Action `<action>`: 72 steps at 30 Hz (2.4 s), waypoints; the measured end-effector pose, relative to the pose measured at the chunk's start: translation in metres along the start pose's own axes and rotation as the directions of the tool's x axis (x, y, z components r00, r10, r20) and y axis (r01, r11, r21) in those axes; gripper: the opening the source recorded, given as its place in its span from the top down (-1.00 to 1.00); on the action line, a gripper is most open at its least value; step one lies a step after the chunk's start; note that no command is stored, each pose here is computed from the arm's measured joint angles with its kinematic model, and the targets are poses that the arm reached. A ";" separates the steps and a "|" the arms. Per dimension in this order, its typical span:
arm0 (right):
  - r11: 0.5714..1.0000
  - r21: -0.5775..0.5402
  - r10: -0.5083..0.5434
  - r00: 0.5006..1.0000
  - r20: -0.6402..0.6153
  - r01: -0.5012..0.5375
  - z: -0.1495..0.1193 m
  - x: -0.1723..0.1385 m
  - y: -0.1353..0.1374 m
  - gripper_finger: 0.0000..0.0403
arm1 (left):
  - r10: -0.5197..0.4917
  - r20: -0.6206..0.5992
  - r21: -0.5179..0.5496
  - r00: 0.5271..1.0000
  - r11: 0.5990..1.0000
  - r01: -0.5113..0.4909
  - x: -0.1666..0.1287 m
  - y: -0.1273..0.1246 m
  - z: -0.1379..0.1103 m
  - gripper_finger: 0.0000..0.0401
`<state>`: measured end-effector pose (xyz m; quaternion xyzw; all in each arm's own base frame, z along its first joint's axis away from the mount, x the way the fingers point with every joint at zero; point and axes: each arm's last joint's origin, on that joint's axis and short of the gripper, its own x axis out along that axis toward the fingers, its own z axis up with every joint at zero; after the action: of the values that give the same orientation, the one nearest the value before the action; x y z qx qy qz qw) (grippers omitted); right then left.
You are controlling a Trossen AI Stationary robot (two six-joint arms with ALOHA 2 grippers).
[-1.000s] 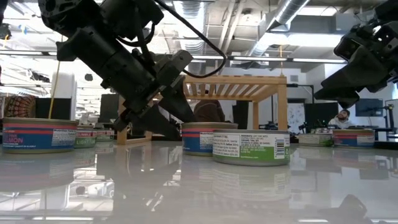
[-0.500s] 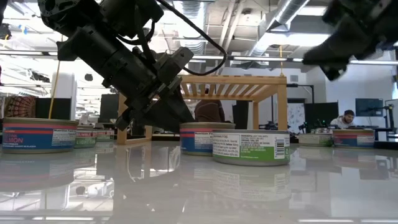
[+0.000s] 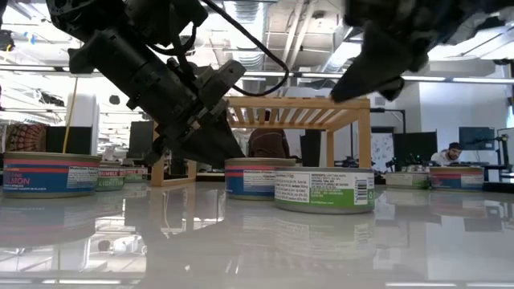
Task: Stack canned seafood by type on shelf
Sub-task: Put the blue-pink tuna can on the shelf
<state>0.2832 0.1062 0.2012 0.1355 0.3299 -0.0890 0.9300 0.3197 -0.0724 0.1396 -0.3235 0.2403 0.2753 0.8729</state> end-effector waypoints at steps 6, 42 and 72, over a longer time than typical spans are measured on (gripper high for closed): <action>0.995 -0.004 -0.101 0.988 -0.114 0.101 0.011 0.040 0.015 0.89 | 0.108 0.004 -0.007 0.994 0.994 -0.108 -0.017 0.006 0.001 0.59; 0.978 -0.189 -0.116 0.983 -0.141 0.088 0.019 0.097 0.041 0.89 | 0.179 0.042 0.002 0.983 0.984 -0.179 -0.048 0.007 -0.001 0.59; 0.958 -0.159 -0.262 0.957 -0.128 0.241 0.028 0.104 0.012 0.90 | 0.033 -0.170 0.057 0.985 0.998 -0.023 -0.043 -0.005 -0.023 0.59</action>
<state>0.3822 0.1009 0.1579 0.0325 0.4181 -0.1727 0.8912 0.2857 -0.1054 0.1515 -0.3183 0.3260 0.2520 0.8537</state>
